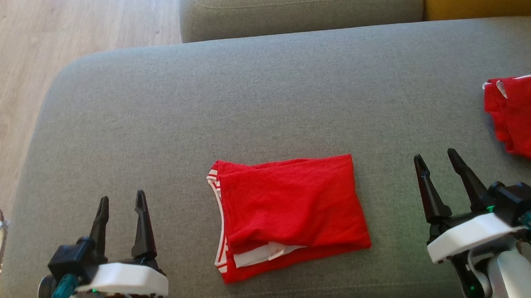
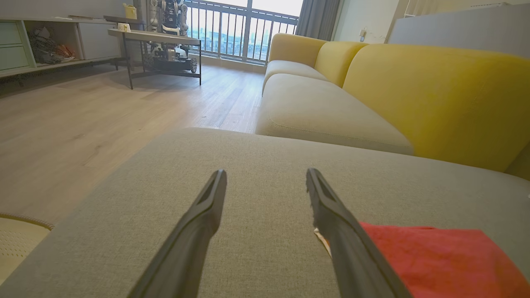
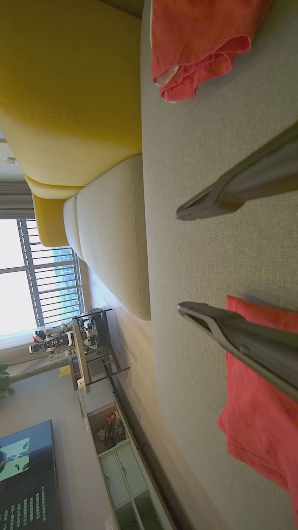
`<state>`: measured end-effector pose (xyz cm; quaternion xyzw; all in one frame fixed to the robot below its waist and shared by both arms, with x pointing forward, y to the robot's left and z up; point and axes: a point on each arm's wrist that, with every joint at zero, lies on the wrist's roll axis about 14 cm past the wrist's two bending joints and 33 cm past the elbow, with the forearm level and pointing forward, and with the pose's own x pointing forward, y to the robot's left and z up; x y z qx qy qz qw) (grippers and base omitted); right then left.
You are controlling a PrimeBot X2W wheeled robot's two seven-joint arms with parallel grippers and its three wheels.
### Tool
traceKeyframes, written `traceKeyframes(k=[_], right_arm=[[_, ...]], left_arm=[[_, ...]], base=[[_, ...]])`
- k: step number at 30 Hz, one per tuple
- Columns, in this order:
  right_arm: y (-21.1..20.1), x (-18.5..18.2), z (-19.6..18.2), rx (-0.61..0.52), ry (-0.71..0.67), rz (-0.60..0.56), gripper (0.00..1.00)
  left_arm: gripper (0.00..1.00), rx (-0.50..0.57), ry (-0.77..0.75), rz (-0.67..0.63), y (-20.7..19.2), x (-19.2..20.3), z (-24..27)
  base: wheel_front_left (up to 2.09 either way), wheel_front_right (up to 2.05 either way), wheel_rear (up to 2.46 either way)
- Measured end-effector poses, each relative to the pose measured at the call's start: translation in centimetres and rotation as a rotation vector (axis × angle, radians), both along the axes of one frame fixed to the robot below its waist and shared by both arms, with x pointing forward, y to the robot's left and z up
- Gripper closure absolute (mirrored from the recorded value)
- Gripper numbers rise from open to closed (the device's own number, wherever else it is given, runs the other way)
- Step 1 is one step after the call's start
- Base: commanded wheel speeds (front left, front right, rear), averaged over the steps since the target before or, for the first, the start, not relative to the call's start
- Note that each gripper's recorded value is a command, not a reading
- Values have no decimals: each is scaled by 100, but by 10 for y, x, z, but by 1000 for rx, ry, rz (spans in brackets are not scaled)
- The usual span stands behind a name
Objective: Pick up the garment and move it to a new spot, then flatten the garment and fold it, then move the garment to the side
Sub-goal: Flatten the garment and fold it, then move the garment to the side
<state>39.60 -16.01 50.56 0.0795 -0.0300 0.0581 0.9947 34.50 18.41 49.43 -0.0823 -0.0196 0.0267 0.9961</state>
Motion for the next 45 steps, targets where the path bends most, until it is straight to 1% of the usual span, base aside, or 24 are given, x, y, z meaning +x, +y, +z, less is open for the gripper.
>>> traceKeyframes(k=[13,15,20,22,26,38,39,40,41,45], right_arm=[[3,3,-5,0,13,3,0],[11,4,-18,17,74,29,0],[36,-2,-65,95,289,97,0],[45,-6,-81,93,356,125,0],[61,-8,-105,135,458,163,0],[88,5,-128,153,557,222,0],[90,6,-129,150,559,228,33],[92,7,-129,147,558,234,95],[95,9,-129,138,559,242,100],[99,11,-128,66,528,269,100]], left_arm=[[0,-3,25,-17,-5,-4,-8],[0,-4,33,-16,-5,-4,-10],[0,-3,62,3,1,-7,-19],[0,-2,77,9,3,-8,-23],[0,0,94,26,8,-11,-28],[0,5,109,73,22,-15,-32],[0,5,111,74,22,-15,-32],[0,5,113,75,22,-15,-33],[0,6,114,76,23,-15,-33],[0,6,115,72,22,-14,-33]], base=[[0,0,0],[0,0,0],[0,0,0],[0,0,0],[0,0,0],[0,0,0],[0,0,0],[0,0,0],[0,0,0],[0,0,0]])
